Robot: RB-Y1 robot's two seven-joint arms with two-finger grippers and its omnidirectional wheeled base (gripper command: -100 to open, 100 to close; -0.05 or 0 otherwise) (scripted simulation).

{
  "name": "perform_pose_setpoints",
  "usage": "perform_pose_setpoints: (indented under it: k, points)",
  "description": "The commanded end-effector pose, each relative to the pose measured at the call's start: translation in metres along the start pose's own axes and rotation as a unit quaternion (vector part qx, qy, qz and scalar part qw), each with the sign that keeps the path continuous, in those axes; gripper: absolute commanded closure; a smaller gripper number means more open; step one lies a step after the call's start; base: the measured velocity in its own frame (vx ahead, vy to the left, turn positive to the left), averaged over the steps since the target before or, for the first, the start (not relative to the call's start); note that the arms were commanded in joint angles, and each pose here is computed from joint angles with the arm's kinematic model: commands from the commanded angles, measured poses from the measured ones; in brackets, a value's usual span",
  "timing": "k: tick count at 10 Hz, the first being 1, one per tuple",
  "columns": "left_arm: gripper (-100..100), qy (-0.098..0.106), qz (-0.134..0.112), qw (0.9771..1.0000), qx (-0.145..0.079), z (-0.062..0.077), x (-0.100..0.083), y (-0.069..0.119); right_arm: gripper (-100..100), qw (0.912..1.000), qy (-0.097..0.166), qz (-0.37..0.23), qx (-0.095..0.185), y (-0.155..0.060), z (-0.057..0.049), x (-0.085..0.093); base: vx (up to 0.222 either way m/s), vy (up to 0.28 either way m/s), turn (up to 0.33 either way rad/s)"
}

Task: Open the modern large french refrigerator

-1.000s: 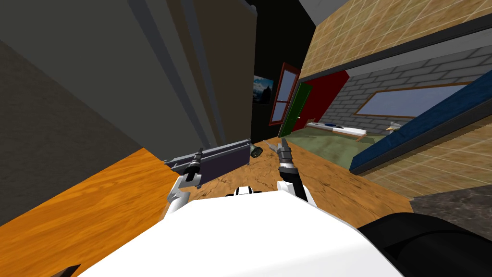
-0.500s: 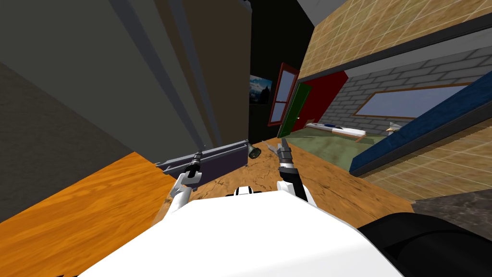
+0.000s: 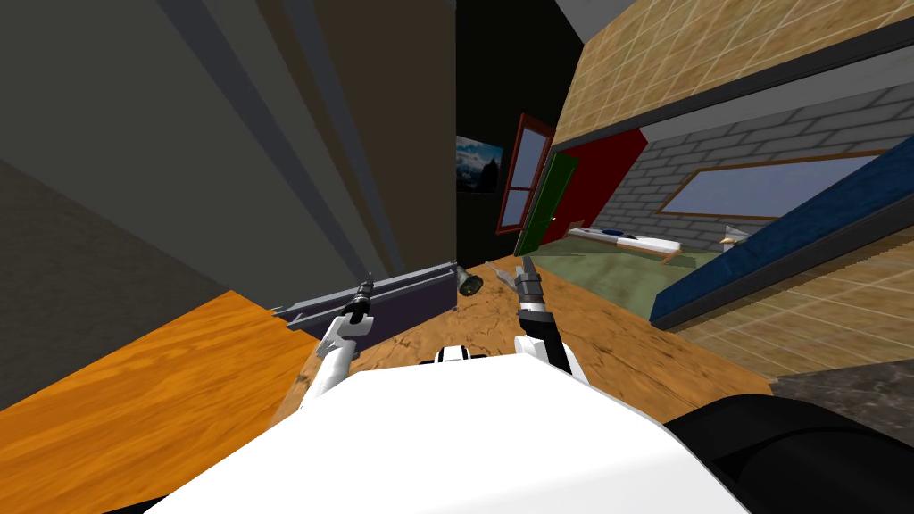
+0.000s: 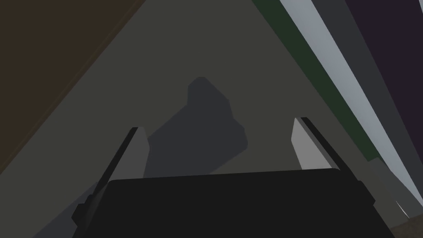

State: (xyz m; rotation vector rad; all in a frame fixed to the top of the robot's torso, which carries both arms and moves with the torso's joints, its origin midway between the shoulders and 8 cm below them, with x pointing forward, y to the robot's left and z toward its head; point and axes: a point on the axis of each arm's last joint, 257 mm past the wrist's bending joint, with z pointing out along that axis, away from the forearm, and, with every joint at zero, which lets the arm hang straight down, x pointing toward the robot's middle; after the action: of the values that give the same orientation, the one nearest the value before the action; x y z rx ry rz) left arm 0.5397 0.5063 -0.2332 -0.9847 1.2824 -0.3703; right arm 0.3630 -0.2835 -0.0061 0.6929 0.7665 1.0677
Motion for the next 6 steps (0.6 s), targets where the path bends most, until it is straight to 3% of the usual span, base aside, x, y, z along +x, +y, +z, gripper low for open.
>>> perform_pose_setpoints:
  k: [1,3,4,5,6]
  points:
    - [-100,-0.006,0.012,0.9998,-0.015,0.013,-0.012,0.008,0,1.0000,0.000,0.000,0.000,0.000,0.000,0.000,0.033,-0.074,-0.005]
    - [-100,-0.005,0.010,0.9999,-0.011,0.011,-0.009,0.007,0,1.0000,0.000,0.000,0.000,0.000,0.000,0.000,0.010,-0.021,0.001]
    - [100,-0.005,0.009,0.9999,-0.011,0.011,-0.008,0.007,0,1.0000,0.000,0.000,0.000,0.000,0.000,0.000,0.000,0.000,0.000]
    - [100,0.006,0.009,0.9999,-0.001,0.014,0.001,-0.003,0,1.0000,0.000,0.000,0.000,0.000,0.000,0.000,-0.070,0.064,-0.085]
    - [100,0.016,0.009,0.9998,0.008,0.016,0.010,-0.012,0,1.0000,0.000,0.000,0.000,0.000,0.000,0.000,-0.237,0.128,-0.113]
